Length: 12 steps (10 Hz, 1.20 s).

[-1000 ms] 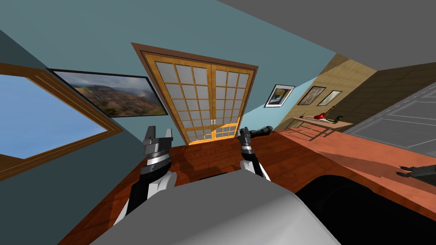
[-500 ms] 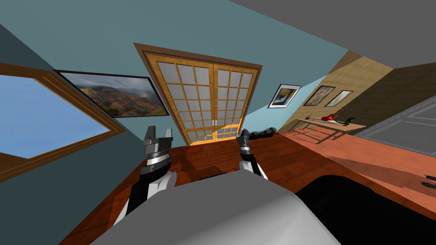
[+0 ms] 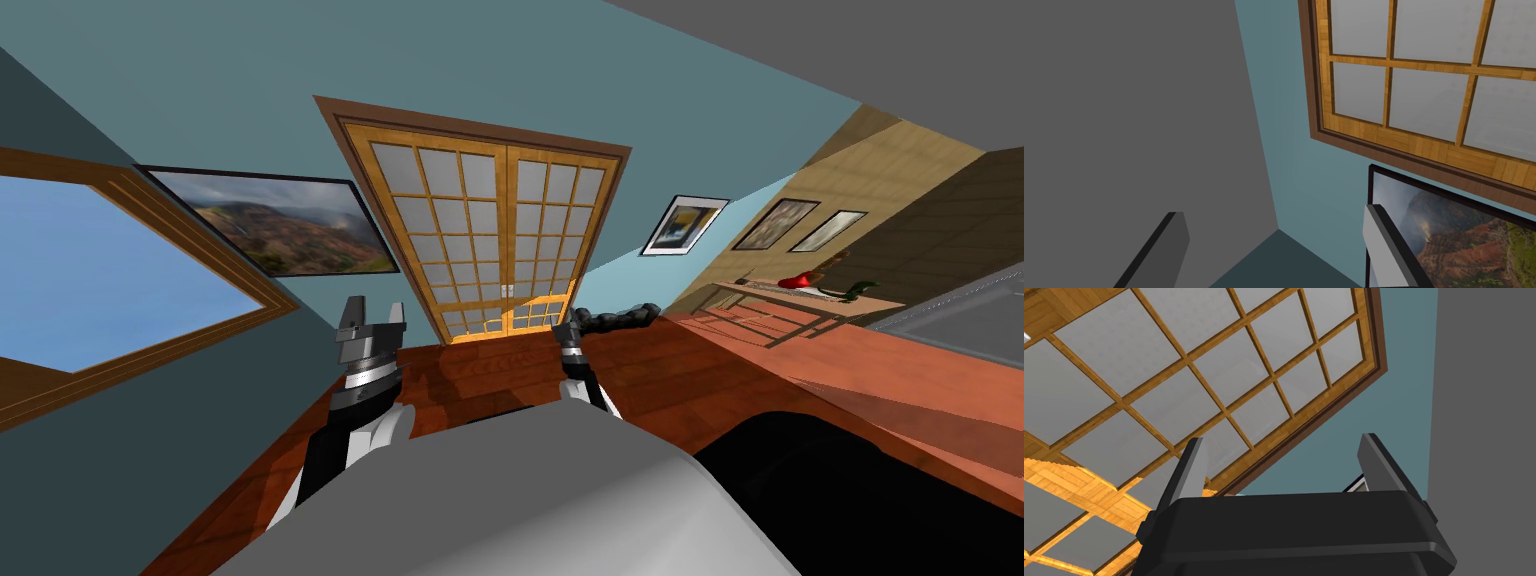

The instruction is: Pull the door open

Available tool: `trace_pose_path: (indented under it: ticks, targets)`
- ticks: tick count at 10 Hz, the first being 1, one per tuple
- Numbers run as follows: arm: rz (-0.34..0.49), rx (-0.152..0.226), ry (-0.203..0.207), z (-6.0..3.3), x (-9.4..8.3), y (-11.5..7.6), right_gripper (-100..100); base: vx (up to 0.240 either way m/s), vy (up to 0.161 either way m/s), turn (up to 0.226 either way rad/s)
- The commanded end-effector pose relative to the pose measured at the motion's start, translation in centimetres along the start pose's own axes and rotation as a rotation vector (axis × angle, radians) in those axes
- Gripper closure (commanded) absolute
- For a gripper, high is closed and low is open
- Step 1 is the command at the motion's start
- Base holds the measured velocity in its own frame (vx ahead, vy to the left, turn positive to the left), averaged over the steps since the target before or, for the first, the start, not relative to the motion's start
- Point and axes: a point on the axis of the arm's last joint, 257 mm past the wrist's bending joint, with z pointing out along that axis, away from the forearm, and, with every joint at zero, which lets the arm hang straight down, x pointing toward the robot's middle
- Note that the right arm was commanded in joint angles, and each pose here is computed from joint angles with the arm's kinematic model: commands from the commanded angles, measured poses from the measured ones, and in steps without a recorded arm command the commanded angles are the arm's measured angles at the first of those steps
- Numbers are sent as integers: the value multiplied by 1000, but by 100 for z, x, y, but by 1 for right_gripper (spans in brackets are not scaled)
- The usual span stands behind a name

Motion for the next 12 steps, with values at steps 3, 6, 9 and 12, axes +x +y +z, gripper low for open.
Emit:
trace_pose_path:
  ticks: [3,6,9,12]
  targets:
    - [112,35,-20,-81,-125,-230,-100,103,18,61]
    - [204,64,-42,-152,-228,-426,-100,97,12,63]
    - [295,92,-69,-232,-336,-616,-100,97,5,67]
    - [384,117,-100,-321,-452,-802,-100,110,17,61]
